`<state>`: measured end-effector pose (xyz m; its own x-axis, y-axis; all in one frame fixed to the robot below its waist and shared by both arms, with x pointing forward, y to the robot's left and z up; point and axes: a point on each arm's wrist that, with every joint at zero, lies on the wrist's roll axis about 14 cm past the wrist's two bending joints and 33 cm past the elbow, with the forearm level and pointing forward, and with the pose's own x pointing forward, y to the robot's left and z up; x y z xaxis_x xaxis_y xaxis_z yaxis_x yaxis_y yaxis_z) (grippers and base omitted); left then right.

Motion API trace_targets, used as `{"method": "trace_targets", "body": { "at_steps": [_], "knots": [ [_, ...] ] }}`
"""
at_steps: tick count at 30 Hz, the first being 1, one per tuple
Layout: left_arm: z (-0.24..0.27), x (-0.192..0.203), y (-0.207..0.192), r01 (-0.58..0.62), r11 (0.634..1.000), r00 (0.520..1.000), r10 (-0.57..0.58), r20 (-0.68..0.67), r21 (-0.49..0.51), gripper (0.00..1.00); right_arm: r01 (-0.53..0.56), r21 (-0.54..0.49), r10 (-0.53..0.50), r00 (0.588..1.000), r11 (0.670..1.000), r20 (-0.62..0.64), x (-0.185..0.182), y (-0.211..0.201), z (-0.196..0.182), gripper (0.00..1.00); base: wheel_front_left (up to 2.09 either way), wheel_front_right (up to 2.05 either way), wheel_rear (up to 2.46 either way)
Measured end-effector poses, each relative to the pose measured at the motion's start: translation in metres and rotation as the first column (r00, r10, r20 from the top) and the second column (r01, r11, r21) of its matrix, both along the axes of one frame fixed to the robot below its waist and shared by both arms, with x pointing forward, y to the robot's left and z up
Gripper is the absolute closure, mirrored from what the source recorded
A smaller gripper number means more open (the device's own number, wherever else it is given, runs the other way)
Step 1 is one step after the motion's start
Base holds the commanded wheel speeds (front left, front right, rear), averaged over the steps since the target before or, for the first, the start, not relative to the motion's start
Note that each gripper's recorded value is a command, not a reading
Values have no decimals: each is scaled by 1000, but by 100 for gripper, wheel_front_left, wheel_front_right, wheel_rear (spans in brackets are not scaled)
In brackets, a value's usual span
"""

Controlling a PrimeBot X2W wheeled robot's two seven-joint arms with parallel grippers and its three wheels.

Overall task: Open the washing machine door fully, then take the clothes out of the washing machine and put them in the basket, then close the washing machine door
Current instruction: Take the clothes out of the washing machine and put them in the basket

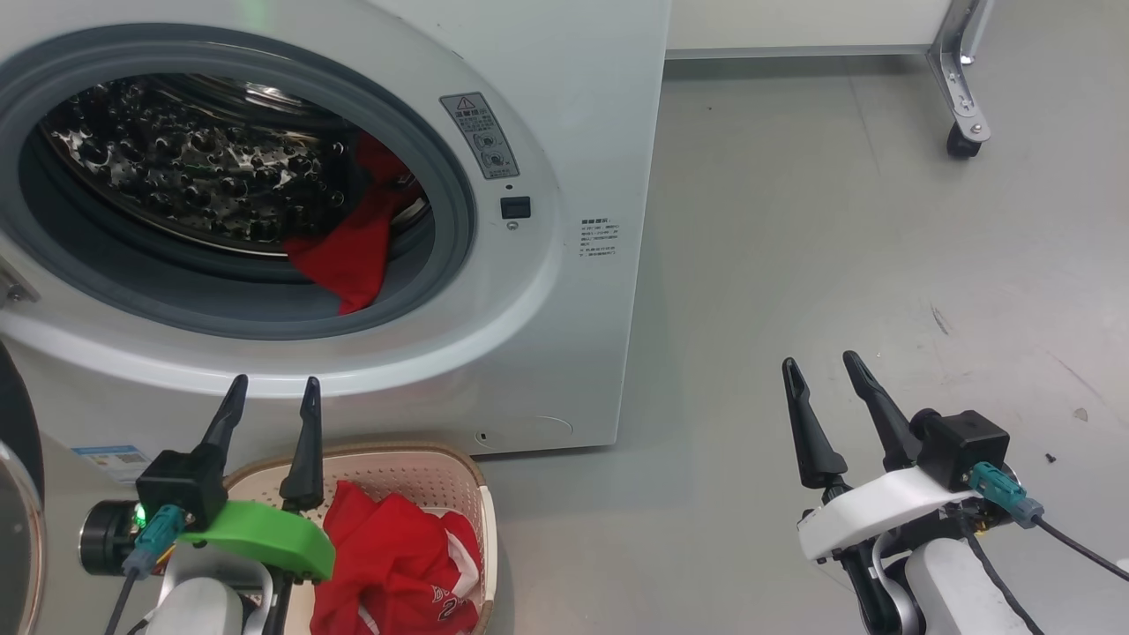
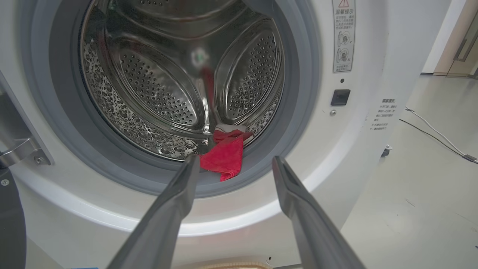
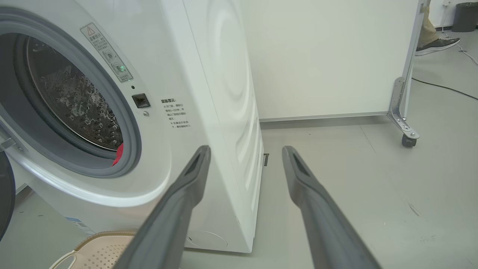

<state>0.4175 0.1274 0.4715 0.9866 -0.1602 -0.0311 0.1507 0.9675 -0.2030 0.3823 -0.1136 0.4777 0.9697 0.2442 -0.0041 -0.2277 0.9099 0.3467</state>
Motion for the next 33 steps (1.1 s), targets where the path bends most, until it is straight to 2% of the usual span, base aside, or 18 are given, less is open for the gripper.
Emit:
{"method": "trace_targets", "body": {
  "at_steps": [33],
  "knots": [
    [0, -10, -2, 3, 1000, 1000, -3, 7, -9, 0, 6, 4, -6, 1000, 1000, -9, -4, -1, -3, 0, 0, 0, 0]
  ]
}}
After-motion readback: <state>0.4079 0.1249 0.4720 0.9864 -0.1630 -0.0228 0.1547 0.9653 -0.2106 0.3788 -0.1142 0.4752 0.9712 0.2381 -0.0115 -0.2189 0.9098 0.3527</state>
